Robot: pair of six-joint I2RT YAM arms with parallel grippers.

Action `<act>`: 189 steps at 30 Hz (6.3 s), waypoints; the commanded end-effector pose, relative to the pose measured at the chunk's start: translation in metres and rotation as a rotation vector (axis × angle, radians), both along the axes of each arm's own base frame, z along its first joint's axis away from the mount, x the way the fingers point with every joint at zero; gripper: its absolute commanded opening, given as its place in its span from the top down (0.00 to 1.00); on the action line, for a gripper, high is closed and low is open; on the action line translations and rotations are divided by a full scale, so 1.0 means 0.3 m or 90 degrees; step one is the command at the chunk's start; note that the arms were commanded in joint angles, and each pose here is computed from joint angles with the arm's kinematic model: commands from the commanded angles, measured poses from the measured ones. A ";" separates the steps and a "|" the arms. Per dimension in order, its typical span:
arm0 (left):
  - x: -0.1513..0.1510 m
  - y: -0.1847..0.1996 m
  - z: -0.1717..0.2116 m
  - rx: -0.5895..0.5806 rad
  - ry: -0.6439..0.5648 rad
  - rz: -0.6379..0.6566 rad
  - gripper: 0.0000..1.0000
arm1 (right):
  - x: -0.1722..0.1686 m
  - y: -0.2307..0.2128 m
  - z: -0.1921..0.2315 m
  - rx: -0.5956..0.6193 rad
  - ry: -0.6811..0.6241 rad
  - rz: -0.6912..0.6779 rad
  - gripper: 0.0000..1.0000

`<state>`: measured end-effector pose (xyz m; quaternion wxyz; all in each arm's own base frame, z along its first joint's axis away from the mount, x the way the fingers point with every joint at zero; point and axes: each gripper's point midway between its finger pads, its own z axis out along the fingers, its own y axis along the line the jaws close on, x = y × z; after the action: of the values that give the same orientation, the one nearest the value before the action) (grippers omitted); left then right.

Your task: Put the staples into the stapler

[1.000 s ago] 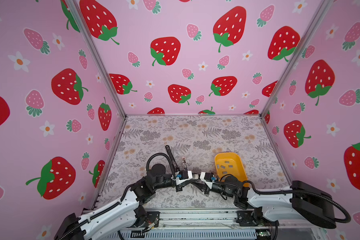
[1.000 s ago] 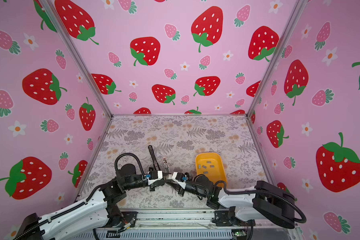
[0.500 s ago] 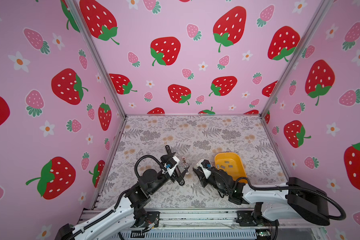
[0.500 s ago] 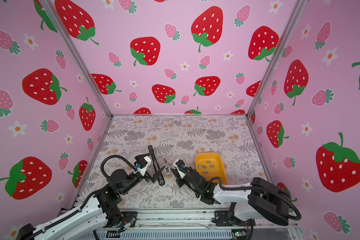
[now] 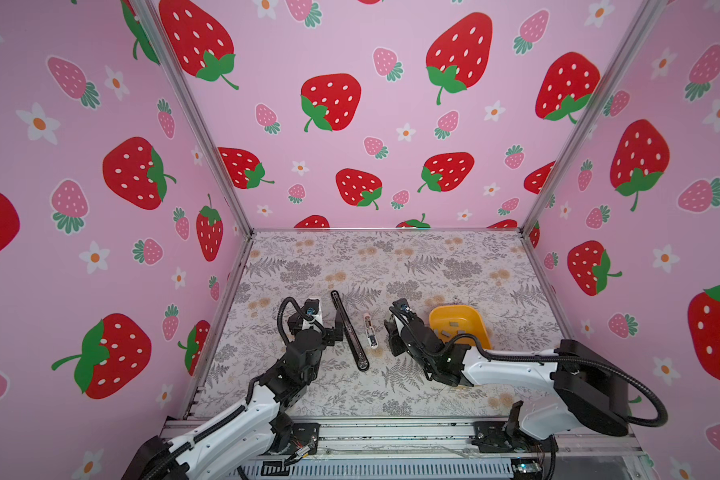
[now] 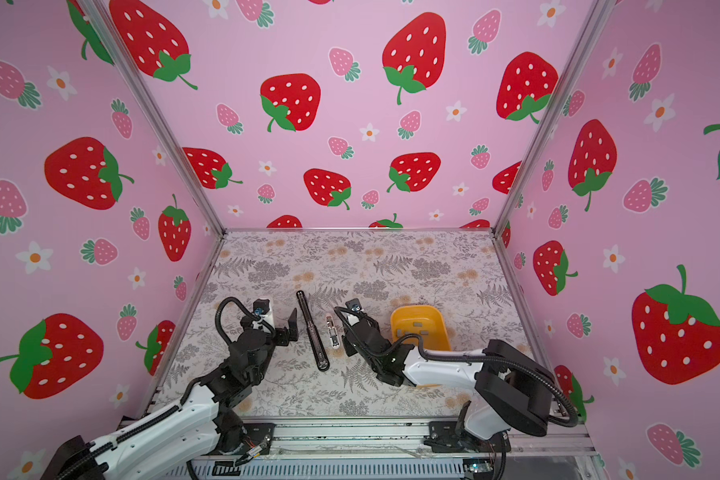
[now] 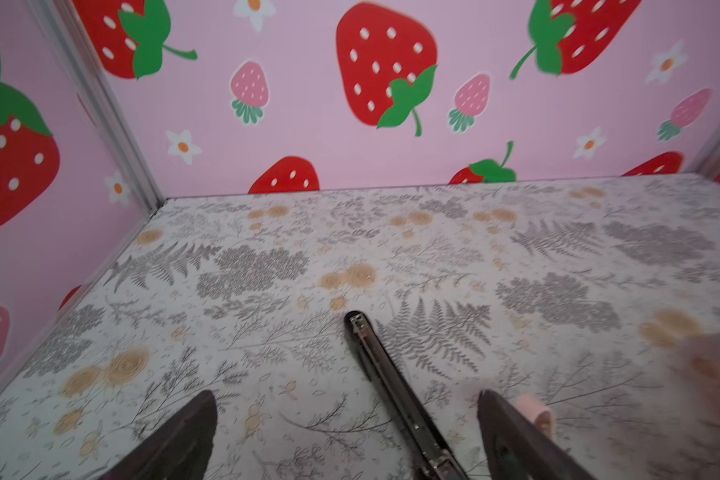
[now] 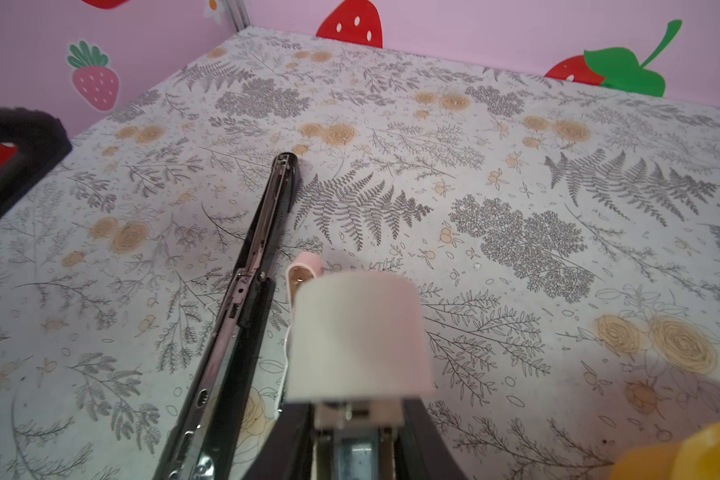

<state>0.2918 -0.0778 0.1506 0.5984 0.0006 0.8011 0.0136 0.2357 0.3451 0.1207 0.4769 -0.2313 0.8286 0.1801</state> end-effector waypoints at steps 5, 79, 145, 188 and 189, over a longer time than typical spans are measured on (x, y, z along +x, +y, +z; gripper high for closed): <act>0.005 0.104 -0.064 -0.102 0.018 0.088 0.01 | 0.072 -0.041 -0.132 -0.055 0.095 -0.074 1.00; -0.115 0.047 -0.059 -0.194 -0.026 -0.045 0.01 | 0.046 -0.511 0.067 -0.109 0.031 -0.303 0.56; -0.126 0.014 -0.059 -0.213 -0.015 -0.080 0.01 | 0.089 -0.689 -0.355 -0.052 0.249 -0.409 0.53; -0.125 0.019 -0.060 -0.212 -0.016 -0.074 0.01 | 0.127 -0.730 -0.391 -0.100 0.232 -0.464 0.49; -0.125 0.019 -0.059 -0.211 -0.016 -0.074 0.01 | 0.134 -0.725 -0.393 -0.100 0.232 -0.462 0.49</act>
<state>0.2539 -0.0754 0.1314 0.5983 -0.0418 0.7849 -0.1558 0.2834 0.1348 0.0210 0.3680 0.0822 0.9262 -0.0039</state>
